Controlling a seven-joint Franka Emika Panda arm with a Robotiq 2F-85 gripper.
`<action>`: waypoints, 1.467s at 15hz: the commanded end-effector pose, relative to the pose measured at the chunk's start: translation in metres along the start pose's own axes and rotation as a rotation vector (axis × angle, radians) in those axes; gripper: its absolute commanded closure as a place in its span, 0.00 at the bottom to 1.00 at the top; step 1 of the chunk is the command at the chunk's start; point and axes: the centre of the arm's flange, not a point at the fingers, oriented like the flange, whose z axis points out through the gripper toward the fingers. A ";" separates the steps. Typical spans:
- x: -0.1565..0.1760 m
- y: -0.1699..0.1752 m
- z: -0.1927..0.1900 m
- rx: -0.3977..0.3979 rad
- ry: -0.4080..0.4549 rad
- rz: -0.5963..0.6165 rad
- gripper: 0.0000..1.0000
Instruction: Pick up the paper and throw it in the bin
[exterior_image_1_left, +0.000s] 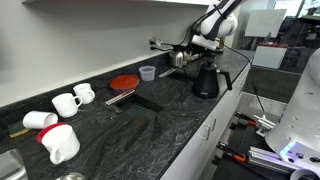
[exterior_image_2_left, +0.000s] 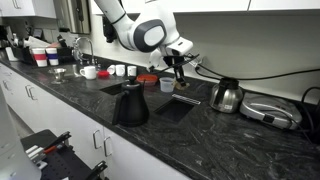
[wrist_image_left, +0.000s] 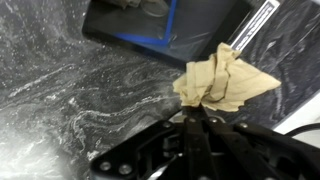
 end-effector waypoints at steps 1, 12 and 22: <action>-0.008 0.016 -0.025 0.113 -0.098 -0.074 1.00; -0.027 0.026 -0.041 0.155 -0.206 -0.172 0.99; -0.036 0.013 -0.049 0.192 -0.207 -0.199 1.00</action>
